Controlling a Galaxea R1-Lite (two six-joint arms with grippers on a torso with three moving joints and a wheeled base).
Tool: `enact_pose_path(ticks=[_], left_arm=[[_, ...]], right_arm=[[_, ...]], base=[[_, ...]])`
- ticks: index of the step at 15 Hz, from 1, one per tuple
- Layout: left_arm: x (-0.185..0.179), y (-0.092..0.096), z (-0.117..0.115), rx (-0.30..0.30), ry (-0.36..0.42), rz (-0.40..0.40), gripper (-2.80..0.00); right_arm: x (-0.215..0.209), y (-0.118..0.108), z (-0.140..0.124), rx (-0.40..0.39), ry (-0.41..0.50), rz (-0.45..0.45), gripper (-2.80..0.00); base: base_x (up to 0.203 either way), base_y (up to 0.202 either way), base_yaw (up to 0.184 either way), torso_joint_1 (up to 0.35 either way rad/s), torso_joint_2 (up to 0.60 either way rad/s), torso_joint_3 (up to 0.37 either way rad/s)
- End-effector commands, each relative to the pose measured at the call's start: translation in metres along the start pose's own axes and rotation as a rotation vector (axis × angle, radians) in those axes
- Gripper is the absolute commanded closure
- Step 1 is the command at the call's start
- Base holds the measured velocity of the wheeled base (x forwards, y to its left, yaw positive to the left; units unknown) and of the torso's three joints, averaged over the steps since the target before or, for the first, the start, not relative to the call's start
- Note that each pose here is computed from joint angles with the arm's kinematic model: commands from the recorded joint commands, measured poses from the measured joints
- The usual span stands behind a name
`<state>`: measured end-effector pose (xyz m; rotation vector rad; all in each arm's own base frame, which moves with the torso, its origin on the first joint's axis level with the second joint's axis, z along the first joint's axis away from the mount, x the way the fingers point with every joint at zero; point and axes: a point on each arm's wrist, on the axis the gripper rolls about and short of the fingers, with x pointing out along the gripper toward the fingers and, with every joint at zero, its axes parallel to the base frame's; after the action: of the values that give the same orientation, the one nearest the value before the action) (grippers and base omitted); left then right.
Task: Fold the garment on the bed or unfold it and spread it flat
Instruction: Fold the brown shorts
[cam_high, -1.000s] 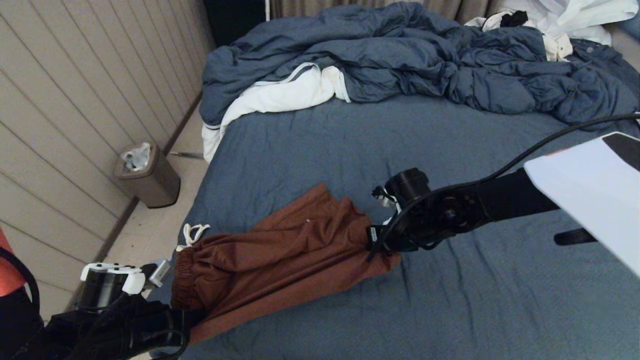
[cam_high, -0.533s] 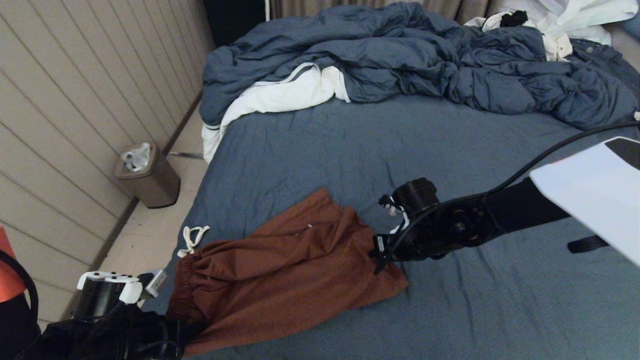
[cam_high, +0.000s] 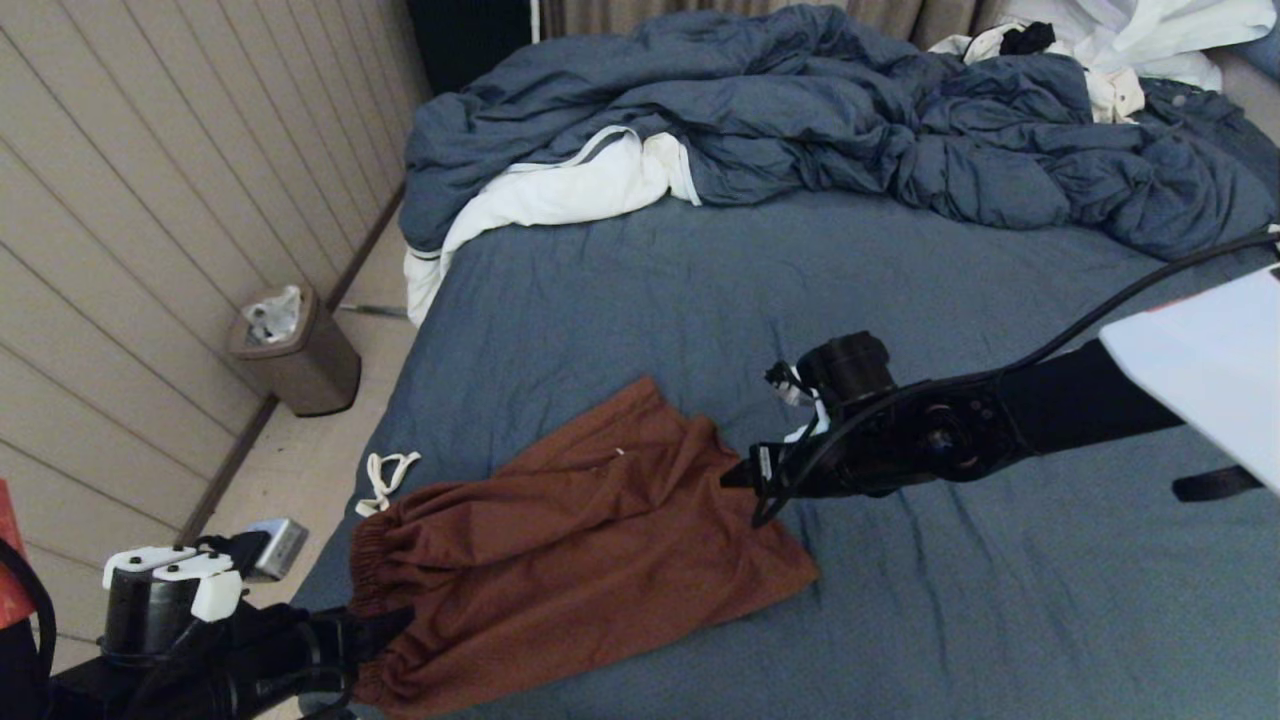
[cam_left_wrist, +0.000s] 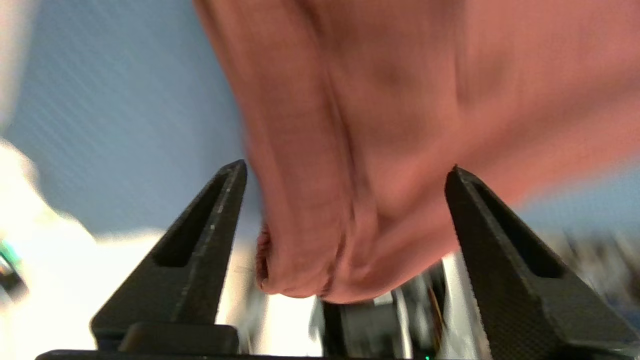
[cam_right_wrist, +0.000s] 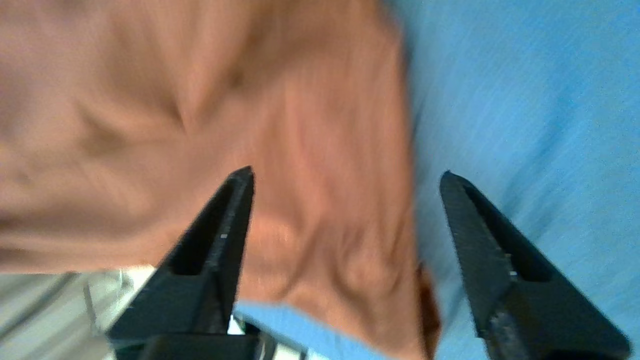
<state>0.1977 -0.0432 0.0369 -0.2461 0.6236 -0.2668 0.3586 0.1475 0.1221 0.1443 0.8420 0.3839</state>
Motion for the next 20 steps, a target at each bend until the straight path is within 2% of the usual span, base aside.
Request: enact_pose_path(ticks=[1, 2, 4, 8, 11, 15, 20], left_arm=[[0.010, 0.001, 0.017, 0.002, -0.095, 0.018, -2.80], [0.017, 0.001, 0.025, 0.005, -0.124, 0.027, 0.00], [0.034, 0.000, 0.041, 0.006, -0.144, 0.042, 0.00], [0.062, -0.011, 0.069, 0.015, -0.114, 0.029, 0.00], [0.085, -0.017, 0.085, 0.006, -0.076, 0.026, 0.00], [0.082, -0.017, 0.088, -0.005, -0.086, 0.027, 0.00], [0.059, -0.019, 0.083, -0.006, -0.103, 0.019, 0.00]], right_arm=[[-0.009, 0.006, 0.018, -0.007, -0.069, 0.016, -1.24], [-0.011, 0.009, 0.025, -0.013, -0.091, 0.022, 0.00], [-0.005, 0.017, 0.033, -0.031, -0.111, 0.038, 0.00], [0.030, 0.043, 0.029, -0.071, -0.071, 0.079, 0.00], [0.039, 0.052, 0.022, -0.085, -0.032, 0.088, 0.00], [0.043, 0.050, 0.016, -0.087, -0.011, 0.083, 0.00], [0.047, 0.081, 0.009, -0.137, -0.006, 0.139, 0.00]], base=[[0.000, 0.000, 0.000, 0.000, 0.00, 0.000], [0.000, 0.000, 0.000, 0.000, 0.00, 0.000], [0.000, 0.000, 0.000, 0.000, 0.00, 0.000], [0.000, 0.000, 0.000, 0.000, 0.00, 0.000], [0.000, 0.000, 0.000, 0.000, 0.00, 0.000], [0.000, 0.000, 0.000, 0.000, 0.00, 0.000], [0.000, 0.000, 0.000, 0.000, 0.00, 0.000]])
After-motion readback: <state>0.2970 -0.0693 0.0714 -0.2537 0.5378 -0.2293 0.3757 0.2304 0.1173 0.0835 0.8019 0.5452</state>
